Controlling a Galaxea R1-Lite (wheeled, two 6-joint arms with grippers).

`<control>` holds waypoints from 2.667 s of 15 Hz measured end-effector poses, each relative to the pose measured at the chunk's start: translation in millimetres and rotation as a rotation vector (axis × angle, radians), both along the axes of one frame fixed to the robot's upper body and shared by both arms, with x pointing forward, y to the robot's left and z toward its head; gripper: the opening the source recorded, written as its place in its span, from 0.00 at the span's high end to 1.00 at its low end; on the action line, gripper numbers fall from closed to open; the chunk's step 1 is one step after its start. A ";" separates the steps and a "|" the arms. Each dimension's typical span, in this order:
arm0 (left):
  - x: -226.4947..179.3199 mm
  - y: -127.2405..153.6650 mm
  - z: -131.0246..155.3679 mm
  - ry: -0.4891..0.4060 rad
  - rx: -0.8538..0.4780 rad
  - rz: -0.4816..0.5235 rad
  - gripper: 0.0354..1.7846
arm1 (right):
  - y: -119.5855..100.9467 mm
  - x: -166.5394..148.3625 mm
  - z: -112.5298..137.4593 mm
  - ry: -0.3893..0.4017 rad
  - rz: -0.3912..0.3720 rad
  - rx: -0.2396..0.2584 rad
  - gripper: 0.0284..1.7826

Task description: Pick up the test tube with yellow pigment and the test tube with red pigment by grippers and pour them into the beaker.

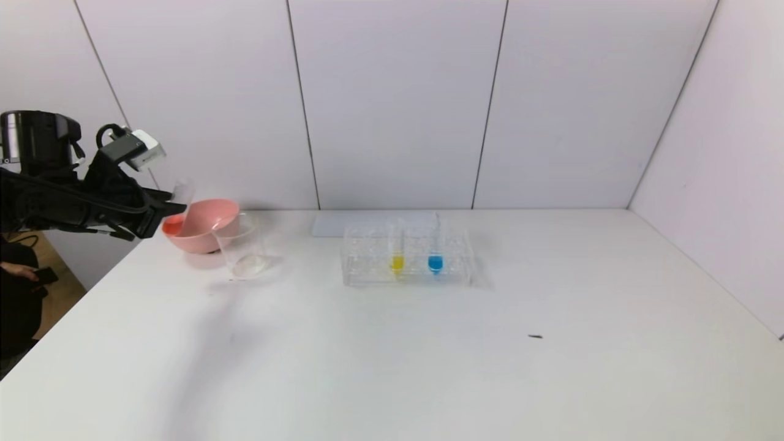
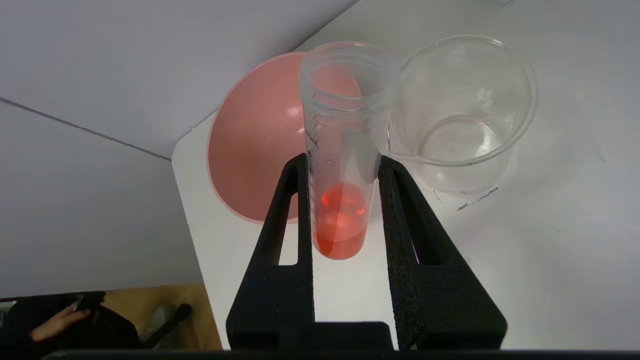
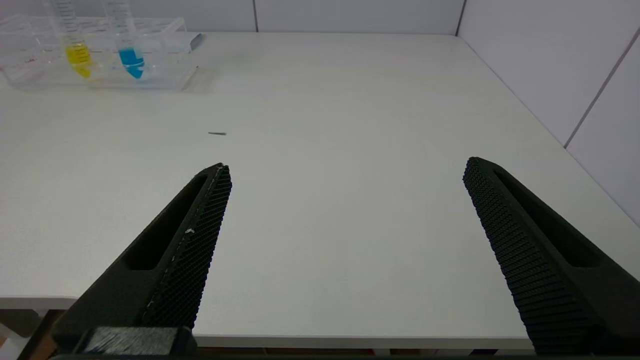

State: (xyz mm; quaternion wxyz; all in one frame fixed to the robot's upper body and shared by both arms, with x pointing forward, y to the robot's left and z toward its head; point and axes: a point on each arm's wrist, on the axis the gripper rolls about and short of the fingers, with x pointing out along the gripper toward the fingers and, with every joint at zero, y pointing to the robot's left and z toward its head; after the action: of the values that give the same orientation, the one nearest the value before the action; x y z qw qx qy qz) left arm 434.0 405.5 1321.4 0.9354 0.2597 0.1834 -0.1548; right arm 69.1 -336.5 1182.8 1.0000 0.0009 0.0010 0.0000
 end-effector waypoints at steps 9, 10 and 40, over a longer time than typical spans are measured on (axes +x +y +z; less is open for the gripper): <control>-2.0 0.7 6.9 0.086 0.130 -0.088 0.77 | 0.0 0.0 0.0 0.000 0.000 0.000 0.05; -0.4 1.2 6.8 0.086 0.140 -0.094 0.77 | 0.0 0.0 0.0 0.000 0.000 0.000 0.05; 21.9 17.4 17.4 0.157 0.354 -0.227 0.77 | 0.0 0.0 0.0 0.000 0.000 0.000 0.05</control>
State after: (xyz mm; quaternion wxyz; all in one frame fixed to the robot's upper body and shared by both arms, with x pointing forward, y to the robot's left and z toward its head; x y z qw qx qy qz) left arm 455.9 422.9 1338.8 0.8346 0.4262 0.2495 -0.2441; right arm 69.1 -336.5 1182.8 1.0000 0.0009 0.0010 0.0000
